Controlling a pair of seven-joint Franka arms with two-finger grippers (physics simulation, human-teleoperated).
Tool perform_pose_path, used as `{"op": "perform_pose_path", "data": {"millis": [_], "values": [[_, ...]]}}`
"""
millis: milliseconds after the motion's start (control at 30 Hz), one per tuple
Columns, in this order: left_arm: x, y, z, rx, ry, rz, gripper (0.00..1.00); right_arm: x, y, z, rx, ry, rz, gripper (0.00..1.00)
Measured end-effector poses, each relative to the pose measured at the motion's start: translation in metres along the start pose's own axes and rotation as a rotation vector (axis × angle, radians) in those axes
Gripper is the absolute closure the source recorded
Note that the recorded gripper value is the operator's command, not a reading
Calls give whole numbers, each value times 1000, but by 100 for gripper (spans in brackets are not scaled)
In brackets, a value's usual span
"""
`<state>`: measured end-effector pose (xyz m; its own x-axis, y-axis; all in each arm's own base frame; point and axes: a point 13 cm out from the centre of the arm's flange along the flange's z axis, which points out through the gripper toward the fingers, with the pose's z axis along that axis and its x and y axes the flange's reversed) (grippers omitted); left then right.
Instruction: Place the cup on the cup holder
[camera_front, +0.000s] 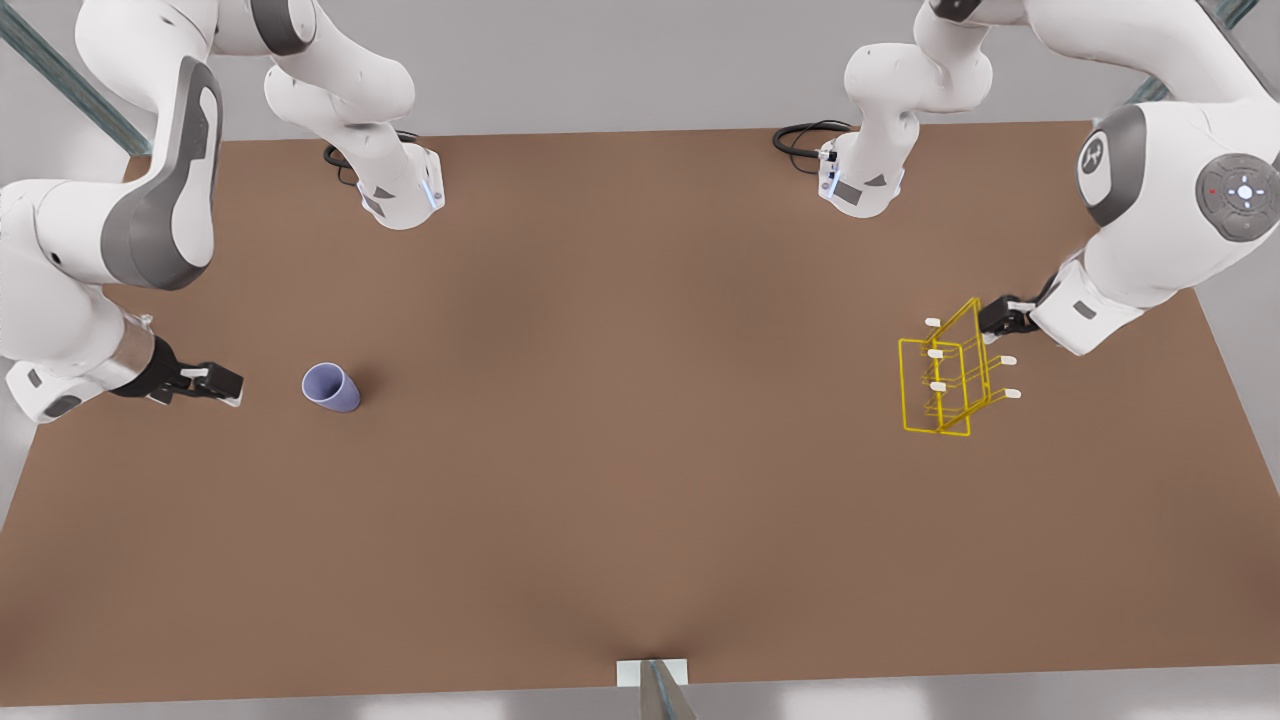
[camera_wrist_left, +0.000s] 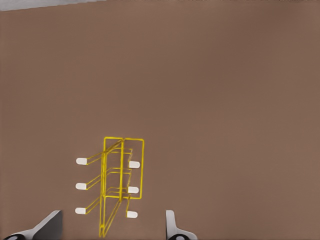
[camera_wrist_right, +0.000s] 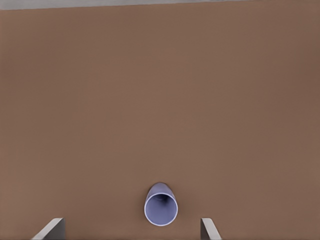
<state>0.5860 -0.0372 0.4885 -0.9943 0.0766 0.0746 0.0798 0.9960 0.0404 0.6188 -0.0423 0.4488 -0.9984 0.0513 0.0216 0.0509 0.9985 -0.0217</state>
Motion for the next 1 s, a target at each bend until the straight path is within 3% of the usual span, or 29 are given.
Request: {"op": "perform_pose_path", "data": {"millis": [267, 567, 1000], "values": [[-7, 0, 6, -6, -9, 12, 0, 44, 1, 71, -21, 80, -12, 0], [-8, 0, 12, -6, 5, 17, 0, 75, 81, 178, -31, 128, -143, 0], [-9, -3, 19, -2, 18, 23, 0, 108, 63, 249, -29, 110, -121, 0]]}}
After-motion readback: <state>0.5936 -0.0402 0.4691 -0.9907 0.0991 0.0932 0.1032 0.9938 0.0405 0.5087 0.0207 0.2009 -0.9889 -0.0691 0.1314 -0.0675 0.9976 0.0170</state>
